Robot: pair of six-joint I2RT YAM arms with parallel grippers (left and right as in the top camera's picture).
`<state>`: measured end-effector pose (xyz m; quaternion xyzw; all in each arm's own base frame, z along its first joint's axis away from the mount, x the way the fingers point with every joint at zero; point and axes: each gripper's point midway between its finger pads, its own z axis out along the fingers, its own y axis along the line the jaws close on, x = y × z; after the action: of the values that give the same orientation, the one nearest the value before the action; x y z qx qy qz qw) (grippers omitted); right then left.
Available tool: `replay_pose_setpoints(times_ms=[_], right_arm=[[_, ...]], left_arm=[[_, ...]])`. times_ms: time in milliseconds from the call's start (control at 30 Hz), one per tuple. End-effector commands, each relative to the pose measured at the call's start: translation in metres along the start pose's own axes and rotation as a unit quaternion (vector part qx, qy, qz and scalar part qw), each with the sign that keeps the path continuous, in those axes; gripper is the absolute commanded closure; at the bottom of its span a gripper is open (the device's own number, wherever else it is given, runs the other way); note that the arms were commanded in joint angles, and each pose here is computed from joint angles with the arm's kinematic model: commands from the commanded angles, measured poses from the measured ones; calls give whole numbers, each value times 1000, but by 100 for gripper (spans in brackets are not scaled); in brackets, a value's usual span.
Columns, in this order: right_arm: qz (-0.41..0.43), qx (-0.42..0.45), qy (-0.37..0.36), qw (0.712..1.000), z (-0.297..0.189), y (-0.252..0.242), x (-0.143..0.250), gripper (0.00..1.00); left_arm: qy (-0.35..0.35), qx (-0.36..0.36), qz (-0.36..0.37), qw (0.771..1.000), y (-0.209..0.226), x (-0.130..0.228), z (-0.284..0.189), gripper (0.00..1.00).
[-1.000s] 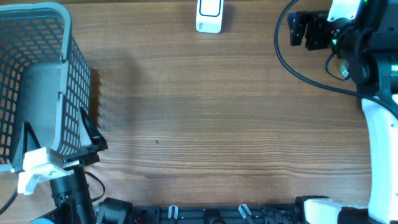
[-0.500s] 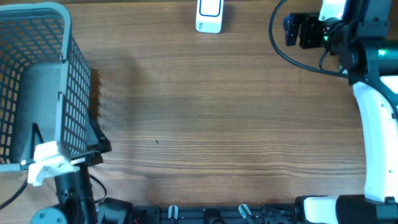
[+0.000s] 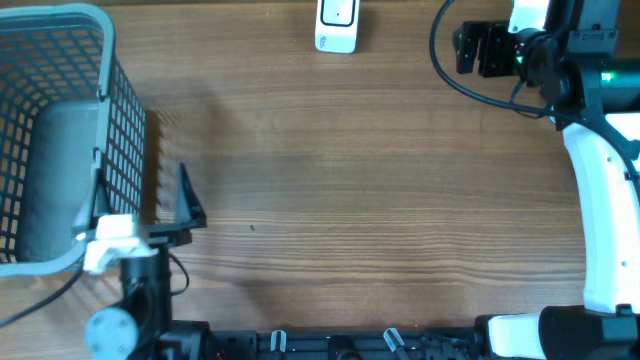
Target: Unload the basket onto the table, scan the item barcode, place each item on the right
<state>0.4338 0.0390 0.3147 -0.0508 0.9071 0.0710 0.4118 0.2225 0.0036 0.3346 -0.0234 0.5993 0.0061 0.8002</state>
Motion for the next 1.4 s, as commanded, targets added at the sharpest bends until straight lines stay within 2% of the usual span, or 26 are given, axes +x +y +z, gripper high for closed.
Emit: replay_pose_setpoints(times_ms=[0,200,567,1367], right_arm=[[-6,5,8,1000,7,-2,3,0],[-6,5,8,1000,7,-2,3,0],[-6,5,8,1000,7,-2,3,0],[-6,5,8,1000,7,-2,3,0]], left_arm=[[8,53,13,998,-14,47,-8,0],[91,14,21,996,5,109,-16,0],[173,-12,13,985,16,175,-26,0],[179,-15,8,984,18,177,-27,0]])
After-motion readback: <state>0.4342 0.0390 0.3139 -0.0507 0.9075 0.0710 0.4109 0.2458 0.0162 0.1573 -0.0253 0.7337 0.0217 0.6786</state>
